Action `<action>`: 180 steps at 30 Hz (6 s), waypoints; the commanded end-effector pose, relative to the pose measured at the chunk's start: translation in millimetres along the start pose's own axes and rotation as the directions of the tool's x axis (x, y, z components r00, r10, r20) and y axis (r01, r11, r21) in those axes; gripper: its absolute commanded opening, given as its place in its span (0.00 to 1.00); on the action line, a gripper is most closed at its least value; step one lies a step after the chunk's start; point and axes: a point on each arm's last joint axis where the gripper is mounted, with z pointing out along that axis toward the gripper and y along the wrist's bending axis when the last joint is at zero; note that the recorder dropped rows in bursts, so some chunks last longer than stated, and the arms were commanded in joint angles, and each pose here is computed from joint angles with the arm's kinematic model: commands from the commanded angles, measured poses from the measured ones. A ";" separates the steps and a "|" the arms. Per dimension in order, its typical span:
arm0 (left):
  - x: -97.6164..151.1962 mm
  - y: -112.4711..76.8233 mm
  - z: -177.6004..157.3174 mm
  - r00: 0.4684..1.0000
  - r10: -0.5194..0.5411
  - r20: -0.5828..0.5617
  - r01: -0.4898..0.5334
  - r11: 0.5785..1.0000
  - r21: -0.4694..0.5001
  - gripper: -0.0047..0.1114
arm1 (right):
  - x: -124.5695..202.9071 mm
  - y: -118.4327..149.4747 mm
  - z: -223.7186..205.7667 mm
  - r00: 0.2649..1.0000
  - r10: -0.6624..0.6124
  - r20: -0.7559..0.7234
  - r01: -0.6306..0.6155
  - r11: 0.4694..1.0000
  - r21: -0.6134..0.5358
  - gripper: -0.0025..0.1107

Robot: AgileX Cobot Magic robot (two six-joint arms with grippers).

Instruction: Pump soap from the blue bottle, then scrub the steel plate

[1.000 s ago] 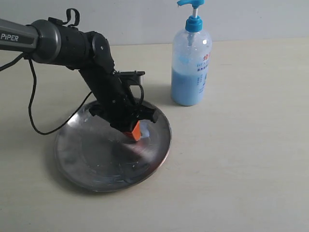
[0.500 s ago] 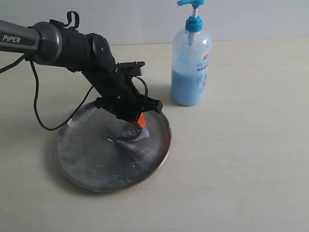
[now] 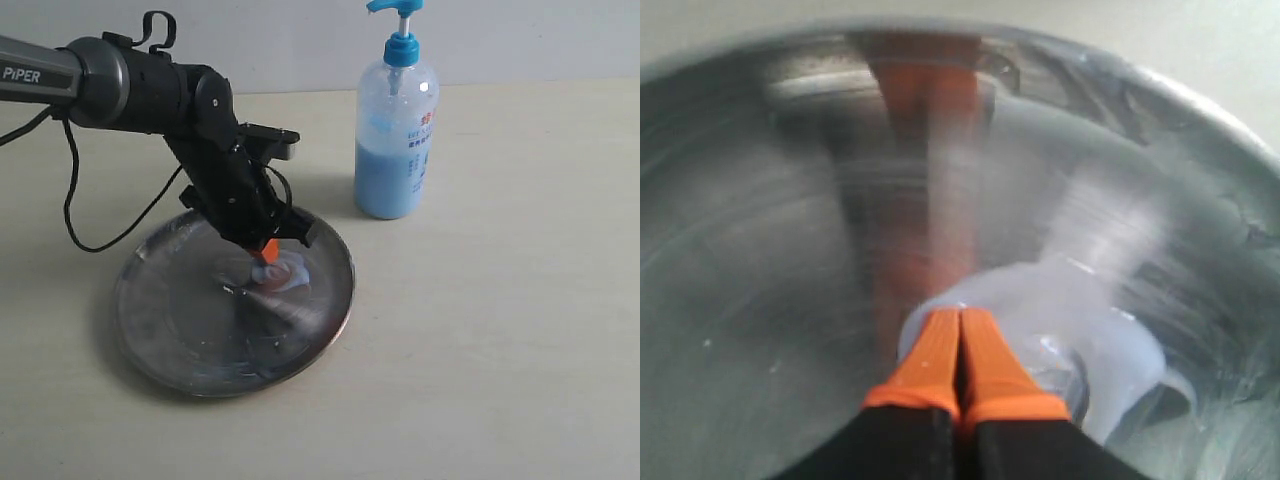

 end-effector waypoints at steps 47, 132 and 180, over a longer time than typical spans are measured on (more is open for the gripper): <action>13.2 4.0 12.6 0.993 0.046 -0.111 -0.048 0.999 -0.016 0.04 | -0.7 -0.2 -1.2 1.000 0.005 0.019 -0.005 1.000 0.005 0.02; 11.1 -7.4 14.6 0.992 0.088 -0.090 -0.112 0.941 -0.320 0.04 | -0.4 0.1 -1.2 1.000 0.010 0.016 -0.010 1.000 0.002 0.02; 12.3 7.4 -174.8 0.946 -0.089 0.311 0.098 0.995 -0.012 0.04 | 9.4 1.3 1.0 0.999 -0.022 -0.030 0.022 1.000 -0.009 0.02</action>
